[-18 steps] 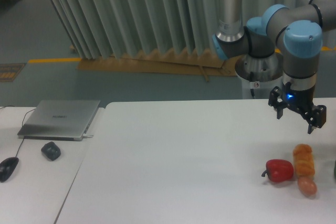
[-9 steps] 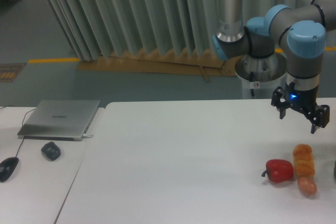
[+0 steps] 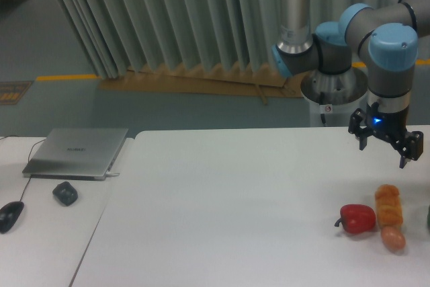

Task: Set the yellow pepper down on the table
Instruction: 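Move the gripper out of view beyond the table edge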

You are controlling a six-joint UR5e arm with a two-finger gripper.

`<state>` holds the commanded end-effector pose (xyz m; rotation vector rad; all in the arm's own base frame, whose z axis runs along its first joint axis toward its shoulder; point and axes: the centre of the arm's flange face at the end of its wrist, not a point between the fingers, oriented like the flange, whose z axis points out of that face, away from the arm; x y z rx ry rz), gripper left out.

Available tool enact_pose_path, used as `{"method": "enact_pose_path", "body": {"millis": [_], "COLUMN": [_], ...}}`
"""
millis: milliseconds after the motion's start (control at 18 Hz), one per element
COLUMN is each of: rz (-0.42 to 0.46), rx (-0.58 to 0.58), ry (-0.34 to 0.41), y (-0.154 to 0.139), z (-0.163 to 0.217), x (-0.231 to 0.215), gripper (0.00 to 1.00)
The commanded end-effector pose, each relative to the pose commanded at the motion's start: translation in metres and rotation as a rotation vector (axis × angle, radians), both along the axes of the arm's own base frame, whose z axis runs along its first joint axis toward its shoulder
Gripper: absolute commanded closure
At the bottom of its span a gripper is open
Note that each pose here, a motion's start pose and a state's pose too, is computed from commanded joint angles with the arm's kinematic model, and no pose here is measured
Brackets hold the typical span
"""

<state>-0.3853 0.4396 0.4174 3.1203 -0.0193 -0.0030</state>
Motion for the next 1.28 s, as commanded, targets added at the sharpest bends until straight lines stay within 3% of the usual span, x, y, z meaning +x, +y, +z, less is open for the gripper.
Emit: {"method": "enact_pose_path", "body": {"millis": [389, 444, 611, 722, 889, 1056, 1167, 1278], "rz": [0.008, -0.036, -0.24, -0.441, -0.666, -0.833, -1.033, -1.071], "rx": [0.001, 0.013, -0.048, -0.112, -0.231, -0.326, -0.464, -0.471], "ry": [0.01, 0.031, 0.065, 0.049, 0.011, -0.034, -0.058, -0.056], "y": [-0.009, -0.017, -0.062, -0.096, -0.115, -0.128, -0.137, -0.148], "z": [0.003, 0.008, 0.004, -0.003, -0.015, -0.04, -0.052, -0.063], "x": [-0.013, -0.027, -0.075, -0.101, -0.117, -0.143, -0.165, -0.183], "gripper": [0.0, 0.0, 0.0, 0.0, 0.0, 0.0, 0.0, 0.0]}}
